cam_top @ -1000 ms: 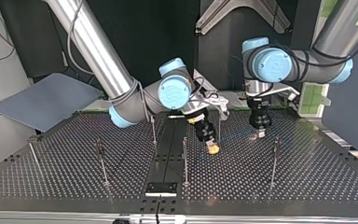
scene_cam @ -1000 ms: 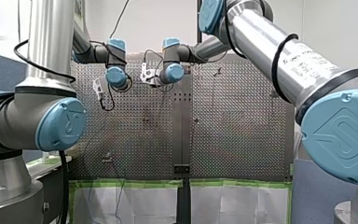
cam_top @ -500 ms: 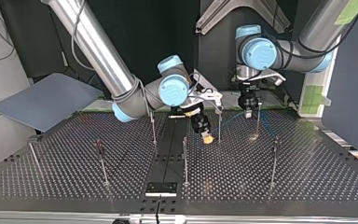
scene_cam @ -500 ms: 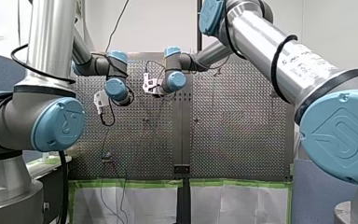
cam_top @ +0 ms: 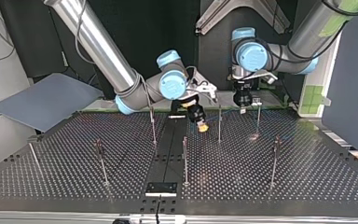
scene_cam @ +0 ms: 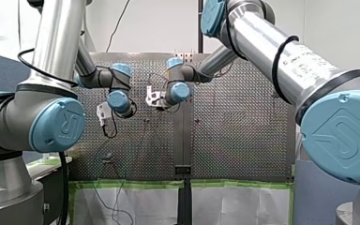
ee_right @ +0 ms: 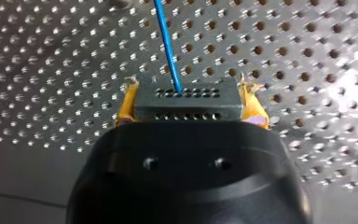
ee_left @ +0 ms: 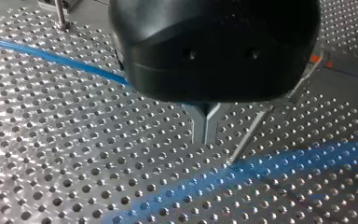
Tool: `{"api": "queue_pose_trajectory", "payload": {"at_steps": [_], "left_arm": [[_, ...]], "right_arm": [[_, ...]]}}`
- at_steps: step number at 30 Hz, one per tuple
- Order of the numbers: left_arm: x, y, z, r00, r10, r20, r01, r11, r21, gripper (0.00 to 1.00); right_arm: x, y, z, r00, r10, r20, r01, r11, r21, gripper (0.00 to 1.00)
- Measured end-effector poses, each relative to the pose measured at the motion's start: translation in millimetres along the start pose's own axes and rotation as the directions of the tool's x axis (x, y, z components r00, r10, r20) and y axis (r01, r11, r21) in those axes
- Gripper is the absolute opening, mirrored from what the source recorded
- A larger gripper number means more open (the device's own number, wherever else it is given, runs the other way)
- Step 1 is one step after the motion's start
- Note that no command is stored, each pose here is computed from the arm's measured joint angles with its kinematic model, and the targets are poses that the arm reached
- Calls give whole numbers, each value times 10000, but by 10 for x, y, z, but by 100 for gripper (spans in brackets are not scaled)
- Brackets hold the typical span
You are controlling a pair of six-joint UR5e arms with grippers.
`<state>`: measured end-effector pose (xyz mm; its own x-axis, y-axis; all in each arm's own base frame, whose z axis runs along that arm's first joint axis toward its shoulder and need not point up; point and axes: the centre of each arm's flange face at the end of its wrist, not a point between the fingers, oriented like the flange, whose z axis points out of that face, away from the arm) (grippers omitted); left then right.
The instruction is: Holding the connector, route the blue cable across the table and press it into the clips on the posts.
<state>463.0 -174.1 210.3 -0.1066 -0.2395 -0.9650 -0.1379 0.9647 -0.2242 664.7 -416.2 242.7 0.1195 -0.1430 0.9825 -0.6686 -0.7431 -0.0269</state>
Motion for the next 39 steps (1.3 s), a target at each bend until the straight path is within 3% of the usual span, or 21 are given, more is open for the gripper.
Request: {"api": "queue_pose_trajectory", "payload": {"at_steps": [12,20,25,33,39], "left_arm": [[365,37,130,9995,120,-296,-117,9999,116,0],[401,28,143,9995,118,-289,-113,9998,189,0],[408,10,151,9996,75,-276,-65,9993,360,0],[560,50,241,9994,-67,-344,87,9983,579,0],[546,125,356,9993,-357,-52,360,9978,565,0]], "right_arm": [[-426,94,-33,9999,112,43,-111,9999,-86,0],[-751,191,-127,9982,102,586,-90,9998,-202,0],[-813,256,-138,9974,185,700,-165,9994,-288,0],[-815,423,-99,9977,350,576,-322,9983,-477,0],[-806,514,-57,9984,446,339,-429,9978,-507,0]]}}
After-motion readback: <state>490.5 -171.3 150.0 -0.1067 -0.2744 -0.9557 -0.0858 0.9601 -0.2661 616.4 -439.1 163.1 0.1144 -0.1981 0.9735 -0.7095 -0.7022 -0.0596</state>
